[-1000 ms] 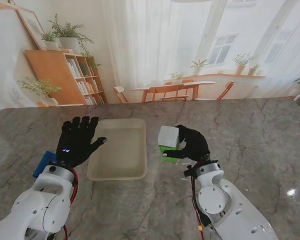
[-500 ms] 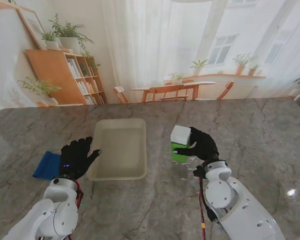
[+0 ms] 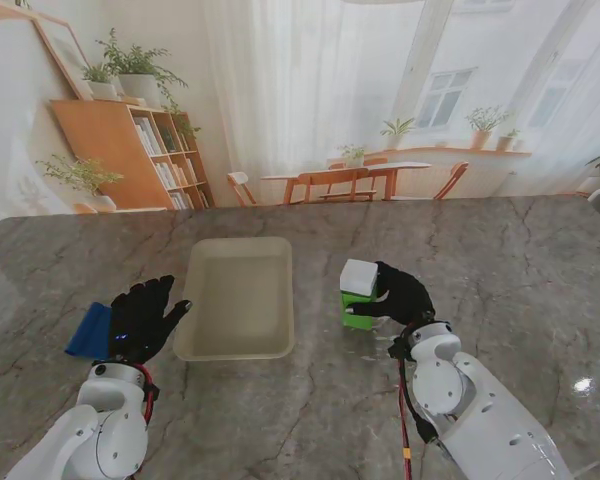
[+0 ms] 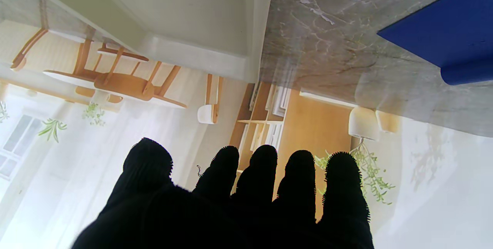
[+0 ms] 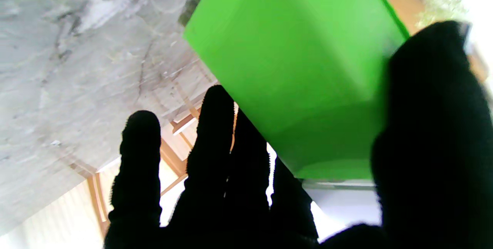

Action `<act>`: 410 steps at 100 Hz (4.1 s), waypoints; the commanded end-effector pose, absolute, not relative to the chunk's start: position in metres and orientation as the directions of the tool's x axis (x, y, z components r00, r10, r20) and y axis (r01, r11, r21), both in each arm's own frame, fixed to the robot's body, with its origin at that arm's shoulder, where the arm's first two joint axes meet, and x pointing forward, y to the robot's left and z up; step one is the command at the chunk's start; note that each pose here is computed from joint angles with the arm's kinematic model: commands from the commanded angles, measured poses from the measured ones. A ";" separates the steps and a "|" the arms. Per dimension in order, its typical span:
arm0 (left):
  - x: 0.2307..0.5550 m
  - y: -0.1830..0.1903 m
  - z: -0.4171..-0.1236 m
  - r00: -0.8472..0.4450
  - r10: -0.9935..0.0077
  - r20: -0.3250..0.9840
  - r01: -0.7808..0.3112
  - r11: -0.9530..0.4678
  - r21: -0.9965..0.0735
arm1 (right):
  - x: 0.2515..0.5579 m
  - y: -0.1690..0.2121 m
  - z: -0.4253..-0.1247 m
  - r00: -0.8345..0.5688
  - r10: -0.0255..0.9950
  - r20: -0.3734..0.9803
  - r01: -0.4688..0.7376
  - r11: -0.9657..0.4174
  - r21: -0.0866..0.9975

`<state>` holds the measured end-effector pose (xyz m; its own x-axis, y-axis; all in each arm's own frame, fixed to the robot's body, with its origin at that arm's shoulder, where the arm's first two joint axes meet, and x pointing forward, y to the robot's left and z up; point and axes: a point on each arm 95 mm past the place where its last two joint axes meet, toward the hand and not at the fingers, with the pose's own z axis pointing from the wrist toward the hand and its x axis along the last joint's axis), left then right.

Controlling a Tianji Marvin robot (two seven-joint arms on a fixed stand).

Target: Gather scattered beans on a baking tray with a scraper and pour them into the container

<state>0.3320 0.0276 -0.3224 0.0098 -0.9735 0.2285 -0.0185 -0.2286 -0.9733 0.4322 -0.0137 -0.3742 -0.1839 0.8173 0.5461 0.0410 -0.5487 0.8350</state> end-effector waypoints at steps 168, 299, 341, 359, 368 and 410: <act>0.324 0.030 -0.324 0.025 -0.975 0.220 0.051 -0.218 -0.975 | 0.414 -0.051 -0.372 -0.334 0.829 0.450 0.392 -0.312 0.866; 0.327 0.029 -0.325 0.008 -0.978 0.207 0.028 -0.207 -0.978 | 0.380 -0.128 -0.303 -0.236 0.961 0.144 0.122 -0.118 0.985; 0.336 0.028 -0.317 -0.122 -0.944 0.308 0.087 -0.319 -0.944 | 0.375 -0.071 -0.307 -0.133 0.900 0.415 -0.213 -0.435 0.875; 0.342 0.019 -0.317 -0.172 -0.858 0.484 0.073 -0.501 -0.862 | 0.374 -0.055 -0.315 -0.179 0.826 0.535 -0.175 -0.561 0.809; 0.343 0.016 -0.317 -0.182 -0.815 0.551 0.062 -0.569 -0.820 | 0.376 -0.048 -0.319 -0.196 0.792 0.579 -0.130 -0.606 0.785; 0.351 0.007 -0.322 -0.168 -0.718 0.676 0.008 -0.686 -0.727 | 0.384 -0.039 -0.330 -0.208 0.740 0.640 -0.025 -0.658 0.753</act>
<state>0.3506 0.0097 -0.3188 -0.1753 -0.7245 0.6666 0.0185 -0.6794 -0.7336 0.3828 -0.0396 -0.3260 -0.2128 0.7414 0.6364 -0.0515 -0.6590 0.7504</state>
